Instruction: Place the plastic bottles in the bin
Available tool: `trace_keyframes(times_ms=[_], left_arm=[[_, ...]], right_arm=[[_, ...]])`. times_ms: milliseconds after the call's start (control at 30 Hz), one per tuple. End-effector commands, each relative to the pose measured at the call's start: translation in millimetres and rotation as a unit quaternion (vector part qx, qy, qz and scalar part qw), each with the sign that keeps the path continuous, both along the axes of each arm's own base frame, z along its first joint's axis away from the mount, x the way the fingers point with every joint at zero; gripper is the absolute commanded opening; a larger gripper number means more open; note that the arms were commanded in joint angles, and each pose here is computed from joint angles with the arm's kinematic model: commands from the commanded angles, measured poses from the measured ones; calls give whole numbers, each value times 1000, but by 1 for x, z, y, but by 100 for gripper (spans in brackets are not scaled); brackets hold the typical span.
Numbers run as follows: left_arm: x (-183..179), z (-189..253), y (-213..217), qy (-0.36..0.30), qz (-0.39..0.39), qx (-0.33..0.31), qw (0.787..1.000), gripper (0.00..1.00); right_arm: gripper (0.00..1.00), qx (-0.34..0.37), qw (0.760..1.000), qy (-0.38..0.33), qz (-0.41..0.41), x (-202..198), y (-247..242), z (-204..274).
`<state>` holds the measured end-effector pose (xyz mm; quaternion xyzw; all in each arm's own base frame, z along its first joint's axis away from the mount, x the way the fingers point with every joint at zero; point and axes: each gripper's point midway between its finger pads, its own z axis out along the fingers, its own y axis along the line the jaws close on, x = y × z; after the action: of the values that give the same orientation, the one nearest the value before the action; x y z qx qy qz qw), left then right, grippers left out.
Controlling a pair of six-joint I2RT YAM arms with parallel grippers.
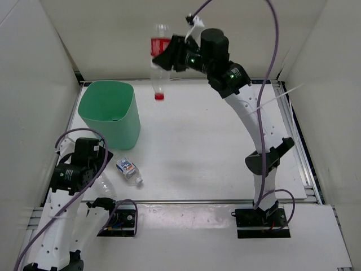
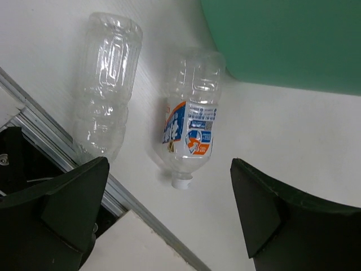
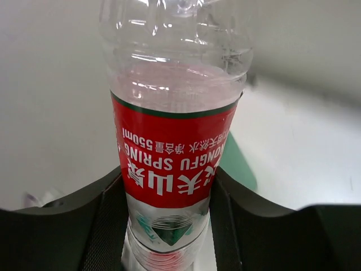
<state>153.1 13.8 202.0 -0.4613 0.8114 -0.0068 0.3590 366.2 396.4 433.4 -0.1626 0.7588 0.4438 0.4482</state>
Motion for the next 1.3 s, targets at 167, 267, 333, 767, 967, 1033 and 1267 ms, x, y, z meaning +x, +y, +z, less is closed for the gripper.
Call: trace_keyframes(times_ms=[167,267,333,767,967,1033,1267], left_arm=[[2,11,-28,33,-70,-44,996,100],[2,14,-32,45,-89,-44,994,100],[2,18,-31,48,-99,-36,993,100],[-4,-20,1,48,31,-5,998,100],[-19,-70,10,78,134,-22,988,100],[-19,-82,11,83,141,-18,986,100],[-23,-103,21,110,167,10,980,100]], right_arm=[[29,100,964,-239,-55,20,107,61],[27,114,959,-253,-61,24,138,33],[27,120,957,-259,-52,22,160,18],[100,77,939,-314,-118,-59,28,148],[100,1,979,-188,-76,-92,-2,98],[100,2,983,-180,-45,-105,-3,98],[100,-18,990,-134,27,-147,-16,81]])
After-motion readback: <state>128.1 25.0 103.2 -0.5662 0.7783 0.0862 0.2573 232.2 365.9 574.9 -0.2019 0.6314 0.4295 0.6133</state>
